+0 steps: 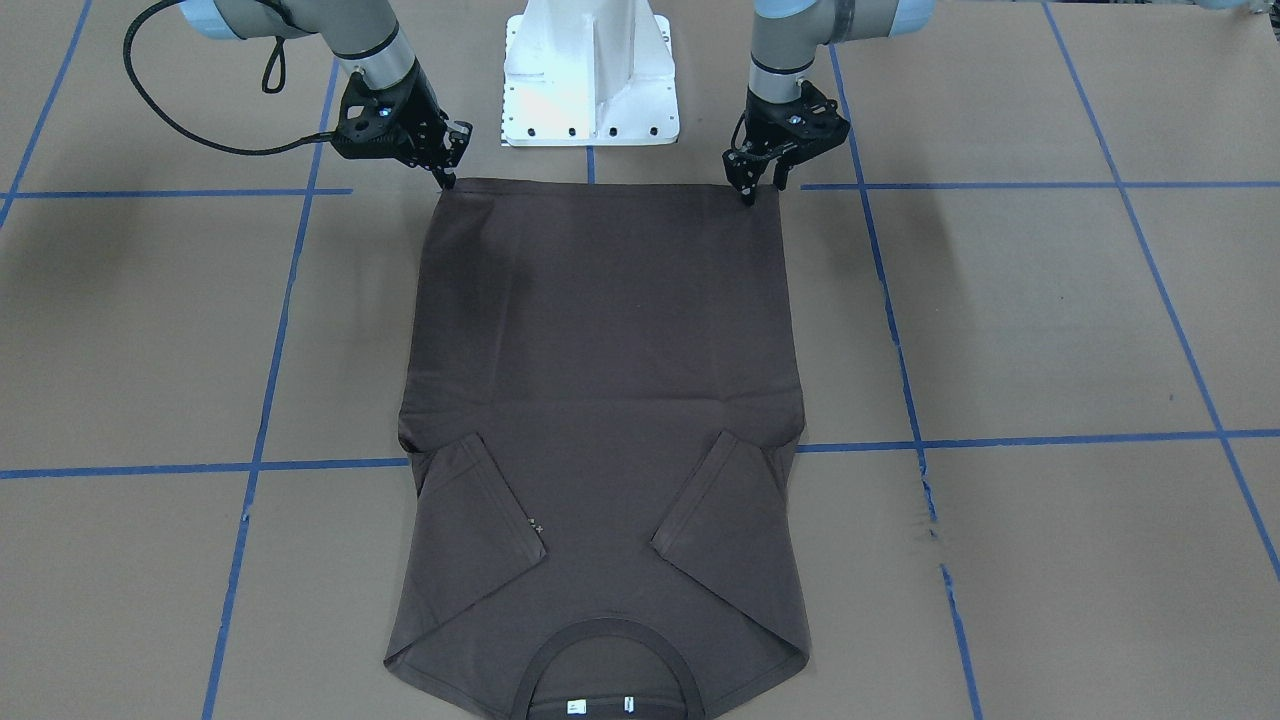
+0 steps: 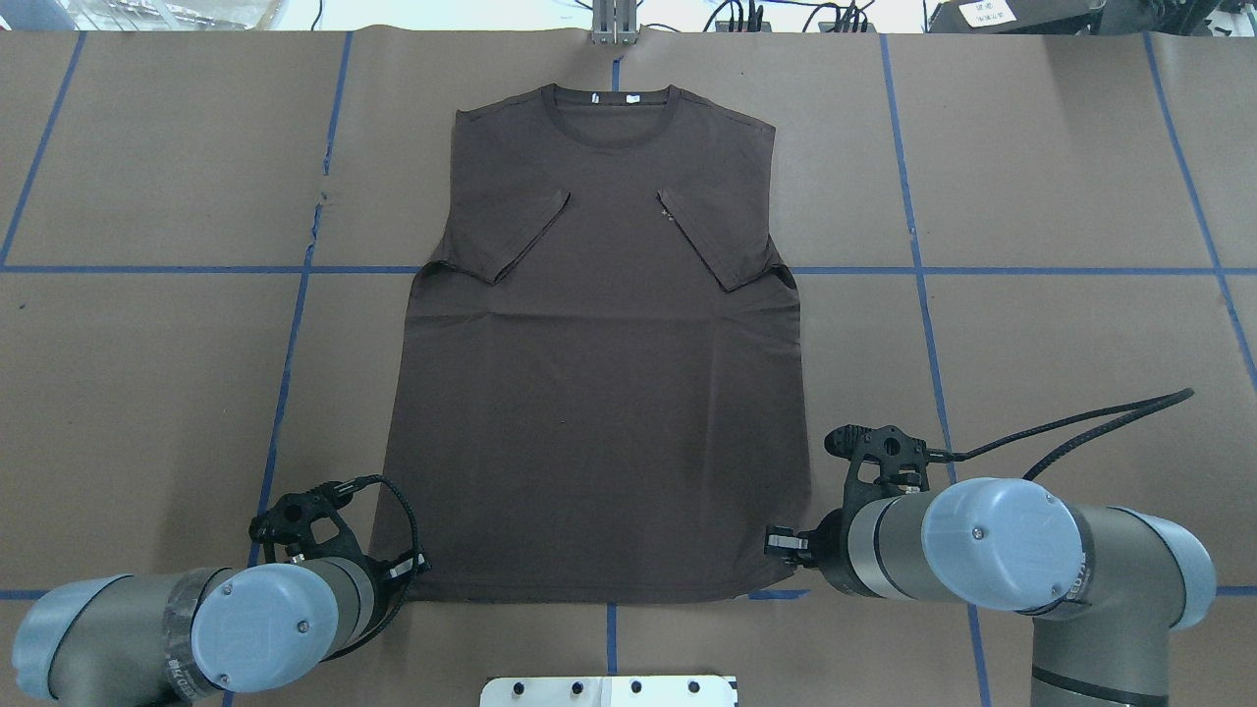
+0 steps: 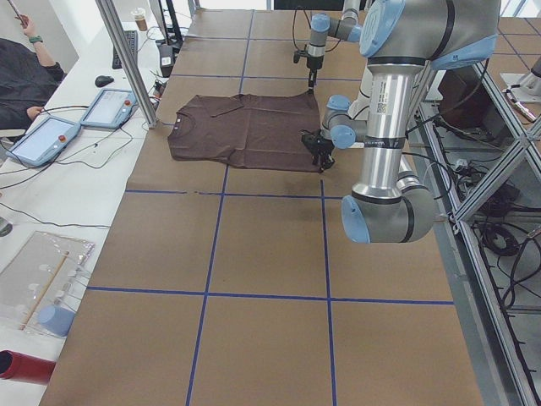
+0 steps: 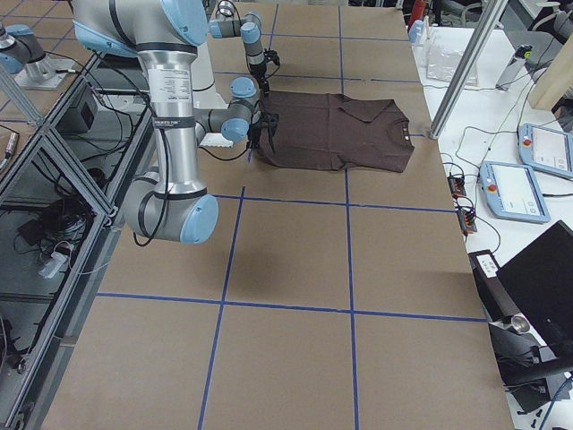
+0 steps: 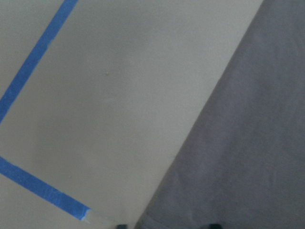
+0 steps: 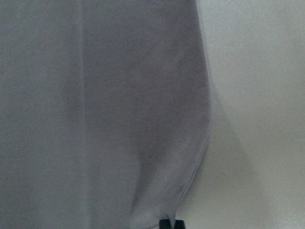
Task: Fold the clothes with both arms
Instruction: 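Grasp both hem corners with the left and right grippers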
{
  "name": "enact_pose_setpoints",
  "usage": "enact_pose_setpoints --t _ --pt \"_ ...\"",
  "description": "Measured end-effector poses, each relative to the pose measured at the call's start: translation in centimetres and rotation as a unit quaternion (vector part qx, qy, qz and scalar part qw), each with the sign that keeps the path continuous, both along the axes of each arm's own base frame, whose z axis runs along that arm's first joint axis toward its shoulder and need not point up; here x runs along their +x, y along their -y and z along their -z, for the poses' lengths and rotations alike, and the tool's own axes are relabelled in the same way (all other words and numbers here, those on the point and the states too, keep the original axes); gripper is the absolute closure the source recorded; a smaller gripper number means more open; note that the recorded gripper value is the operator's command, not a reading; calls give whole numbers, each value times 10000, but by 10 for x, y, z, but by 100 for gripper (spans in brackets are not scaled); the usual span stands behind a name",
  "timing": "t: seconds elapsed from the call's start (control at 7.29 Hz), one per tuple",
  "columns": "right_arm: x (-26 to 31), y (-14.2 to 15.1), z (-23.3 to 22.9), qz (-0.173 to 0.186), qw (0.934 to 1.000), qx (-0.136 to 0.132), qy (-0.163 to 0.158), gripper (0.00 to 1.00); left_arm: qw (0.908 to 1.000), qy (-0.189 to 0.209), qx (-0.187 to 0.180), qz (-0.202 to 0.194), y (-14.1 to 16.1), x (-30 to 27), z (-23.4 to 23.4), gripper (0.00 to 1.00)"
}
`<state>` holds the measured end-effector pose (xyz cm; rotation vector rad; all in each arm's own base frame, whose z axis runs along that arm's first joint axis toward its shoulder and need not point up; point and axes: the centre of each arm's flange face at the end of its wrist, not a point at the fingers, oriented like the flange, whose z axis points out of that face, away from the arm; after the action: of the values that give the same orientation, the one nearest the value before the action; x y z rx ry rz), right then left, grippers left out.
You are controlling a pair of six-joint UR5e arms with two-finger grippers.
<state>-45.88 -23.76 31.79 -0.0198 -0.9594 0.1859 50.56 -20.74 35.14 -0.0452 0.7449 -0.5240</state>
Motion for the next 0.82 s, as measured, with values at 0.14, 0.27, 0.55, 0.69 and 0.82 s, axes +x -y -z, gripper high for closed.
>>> enact_pose_setpoints --t 0.14,0.27,0.55,0.69,0.82 --pt "1 1 0 -11 10000 -1 -2 100 10000 -21 -2 0 0 0 2 100" --pt "2 2 -1 -17 10000 -4 -8 100 10000 -55 -3 -2 0 -1 5 100" --pt "4 4 -2 -19 10000 2 -14 100 9998 -192 22 0 1 -8 18 100" --pt "10 7 -1 20 10000 34 1 100 9996 -293 49 -6 1 -14 28 100" --pt "22 6 0 111 9999 42 32 100 9992 -382 77 -34 0 -19 36 100"
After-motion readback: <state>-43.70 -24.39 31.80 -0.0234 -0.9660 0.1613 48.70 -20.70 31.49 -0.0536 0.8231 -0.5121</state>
